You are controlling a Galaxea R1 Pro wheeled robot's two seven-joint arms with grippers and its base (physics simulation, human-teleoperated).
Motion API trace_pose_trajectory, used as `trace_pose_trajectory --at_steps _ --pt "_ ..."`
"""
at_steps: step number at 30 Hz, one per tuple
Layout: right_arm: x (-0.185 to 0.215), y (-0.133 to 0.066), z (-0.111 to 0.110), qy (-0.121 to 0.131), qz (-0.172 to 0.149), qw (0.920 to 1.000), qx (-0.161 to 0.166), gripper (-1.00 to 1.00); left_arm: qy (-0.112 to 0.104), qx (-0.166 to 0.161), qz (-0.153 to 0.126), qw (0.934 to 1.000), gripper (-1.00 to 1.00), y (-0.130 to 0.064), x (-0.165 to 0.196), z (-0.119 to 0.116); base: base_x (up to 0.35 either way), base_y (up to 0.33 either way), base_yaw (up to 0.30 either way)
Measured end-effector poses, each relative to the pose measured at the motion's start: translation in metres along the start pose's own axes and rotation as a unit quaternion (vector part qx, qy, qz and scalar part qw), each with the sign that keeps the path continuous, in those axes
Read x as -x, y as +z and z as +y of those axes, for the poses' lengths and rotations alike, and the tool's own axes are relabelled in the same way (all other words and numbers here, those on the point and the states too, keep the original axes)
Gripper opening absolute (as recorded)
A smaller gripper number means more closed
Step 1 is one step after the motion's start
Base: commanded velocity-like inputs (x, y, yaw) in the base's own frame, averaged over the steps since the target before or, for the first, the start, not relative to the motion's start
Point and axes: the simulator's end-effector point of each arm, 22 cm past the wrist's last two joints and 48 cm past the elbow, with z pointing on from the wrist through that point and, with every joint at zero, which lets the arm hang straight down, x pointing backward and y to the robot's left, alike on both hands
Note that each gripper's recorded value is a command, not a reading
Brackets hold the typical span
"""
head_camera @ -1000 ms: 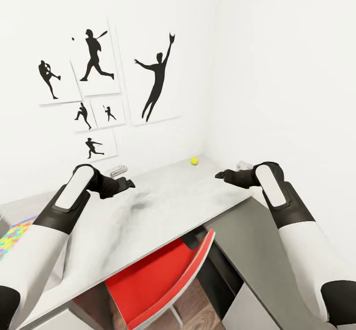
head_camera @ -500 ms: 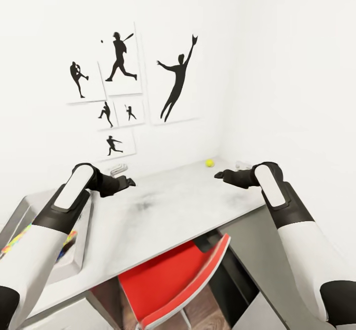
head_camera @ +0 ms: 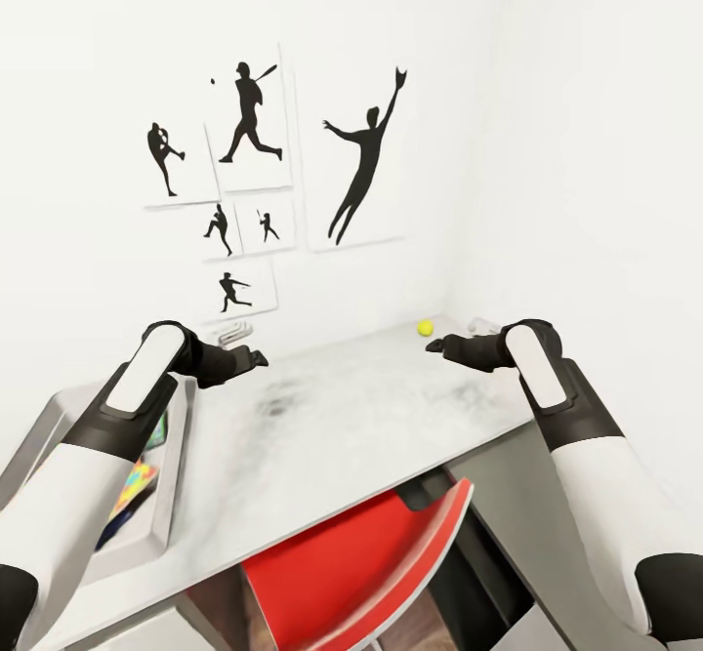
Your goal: Put all the toys in the child's room - the three board games (two on the bed and one on the table), the two jigsaw puzzles on the table, and the tennis ball on the table - inside the toy box on the table in the child's room.
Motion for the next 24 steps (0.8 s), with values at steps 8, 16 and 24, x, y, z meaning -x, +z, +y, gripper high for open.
trace_pose_trajectory --at_steps 8,16,24 --pt "0.000 0.000 -0.001 -0.001 0.000 1.0000 -0.002 1.00 0.000 -0.001 0.000 1.0000 1.00 0.000 0.000 0.000 0.023 0.004 0.003" --pt "0.001 -0.001 -0.006 0.000 -0.001 1.0000 -0.004 1.00 0.019 -0.016 0.000 0.9997 1.00 -0.007 0.000 -0.008 0.002 0.000 0.000" --pt "0.003 -0.008 -0.033 0.001 -0.002 1.0000 -0.001 1.00 0.056 -0.087 -0.041 0.9938 1.00 -0.047 0.015 0.010 0.000 0.000 0.000"
